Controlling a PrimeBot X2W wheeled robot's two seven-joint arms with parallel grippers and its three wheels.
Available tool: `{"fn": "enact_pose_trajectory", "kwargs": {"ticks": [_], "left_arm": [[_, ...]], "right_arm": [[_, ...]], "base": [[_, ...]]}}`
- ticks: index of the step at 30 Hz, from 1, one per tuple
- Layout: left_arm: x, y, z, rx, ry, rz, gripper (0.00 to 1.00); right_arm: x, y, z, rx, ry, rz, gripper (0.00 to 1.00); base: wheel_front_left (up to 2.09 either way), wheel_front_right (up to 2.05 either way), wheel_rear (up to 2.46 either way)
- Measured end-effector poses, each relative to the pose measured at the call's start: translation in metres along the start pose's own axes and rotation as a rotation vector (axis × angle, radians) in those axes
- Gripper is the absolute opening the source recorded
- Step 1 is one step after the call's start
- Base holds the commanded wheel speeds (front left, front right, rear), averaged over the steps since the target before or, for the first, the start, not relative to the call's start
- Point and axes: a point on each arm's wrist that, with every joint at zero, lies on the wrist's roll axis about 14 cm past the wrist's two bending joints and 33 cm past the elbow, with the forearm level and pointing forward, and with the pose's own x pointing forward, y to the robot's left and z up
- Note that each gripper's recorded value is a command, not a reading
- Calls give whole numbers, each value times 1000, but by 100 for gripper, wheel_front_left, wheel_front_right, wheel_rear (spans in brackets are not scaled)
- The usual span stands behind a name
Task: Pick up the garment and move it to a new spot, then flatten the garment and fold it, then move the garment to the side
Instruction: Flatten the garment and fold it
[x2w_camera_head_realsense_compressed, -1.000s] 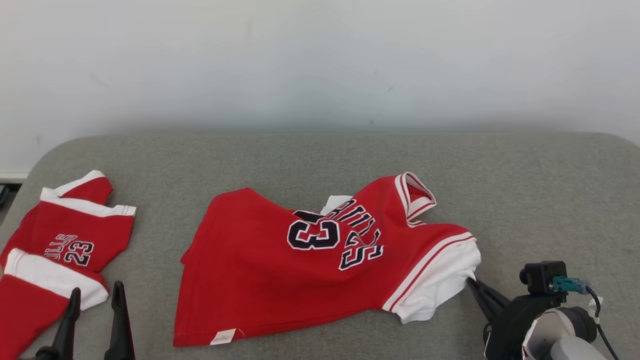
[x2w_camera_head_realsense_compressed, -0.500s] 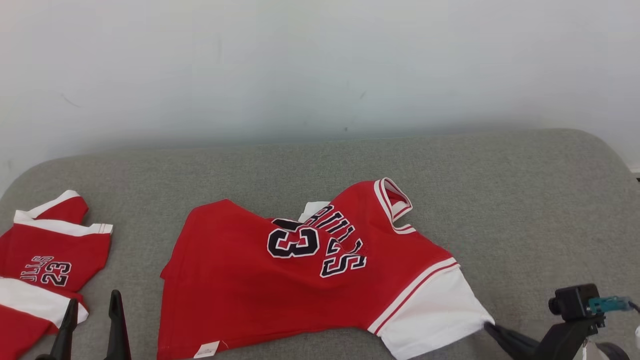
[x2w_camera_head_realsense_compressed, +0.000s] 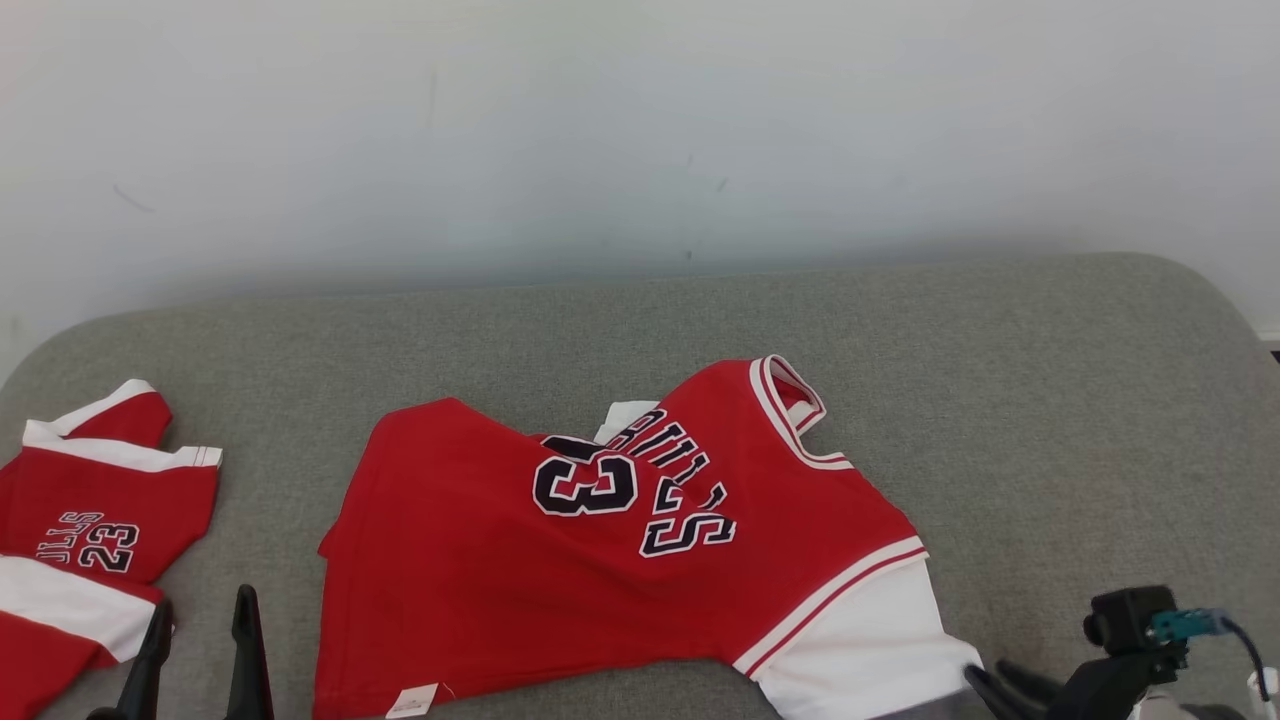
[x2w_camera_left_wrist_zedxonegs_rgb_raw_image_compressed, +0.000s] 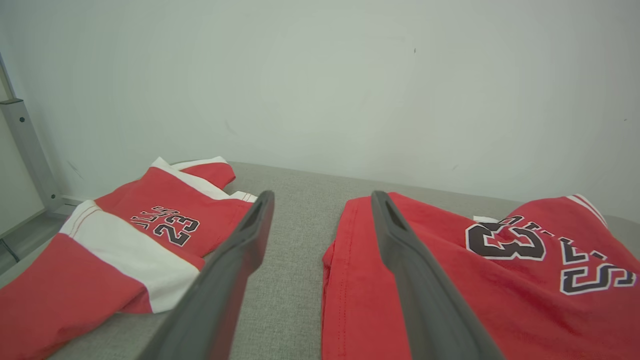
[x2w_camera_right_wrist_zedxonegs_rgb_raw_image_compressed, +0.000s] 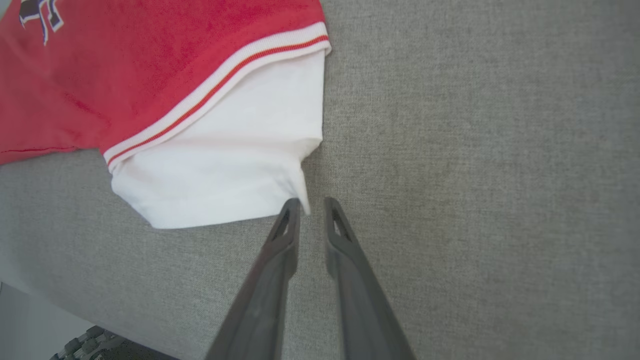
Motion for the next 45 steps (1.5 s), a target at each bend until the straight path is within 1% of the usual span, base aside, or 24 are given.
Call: {"fn": "enact_pose_trajectory", "kwargs": {"ticks": [2, 5, 6, 9, 13, 15, 18, 22, 24, 25, 28, 33, 36, 40, 45], "left_arm": [[-1, 3, -1, 1, 3, 8, 100], [-2, 6, 0, -1, -1, 18, 100], [-2, 6, 0, -1, -1, 19, 100], [-3, 7, 1, 2, -3, 21, 100], [-6, 8, 4, 7, -11, 27, 100], [-8, 12, 5, 11, -15, 35, 100], [-10, 16, 9, 18, -24, 49, 100], [-16, 22, 12, 28, -33, 69, 100], [-18, 23, 13, 30, -34, 71, 100], [-23, 26, 14, 35, -37, 81, 100], [-27, 29, 14, 37, -36, 92, 100], [-30, 29, 13, 45, -33, 95, 100], [-30, 33, 17, 57, -42, 106, 100], [-29, 30, 17, 75, -40, 89, 100], [-27, 28, 14, 154, -15, 50, 100]], "right_arm": [[-1, 0, 17, 3, -72, -4, 100], [-2, 13, 46, -5, -178, 27, 100], [-4, 18, 55, -26, -218, 37, 100], [-10, 32, 93, -61, -393, 66, 100], [-6, 50, 98, -20, -454, 118, 100], [-7, 49, 108, -41, -512, 108, 100], [-12, 37, 120, -103, -594, 53, 100], [-18, 12, 125, -163, -653, -50, 100], [-19, 6, 124, -161, -655, -71, 100], [-21, 1, 122, -163, -663, -102, 100], [-24, 0, 121, -163, -677, -114, 100], [-34, 0, 124, -110, -752, -125, 100], [-37, 9, 119, -124, -774, -101, 100], [-41, 13, 112, -135, -798, -83, 100], [-45, 11, 108, -134, -812, -90, 100]], "base": [[0, 0, 0], [0, 0, 0], [0, 0, 0], [0, 0, 0], [0, 0, 0], [0, 0, 0], [0, 0, 0], [0, 0, 0], [0, 0, 0], [0, 0, 0], [0, 0, 0], [0, 0, 0], [0, 0, 0], [0, 0, 0], [0, 0, 0]]}}
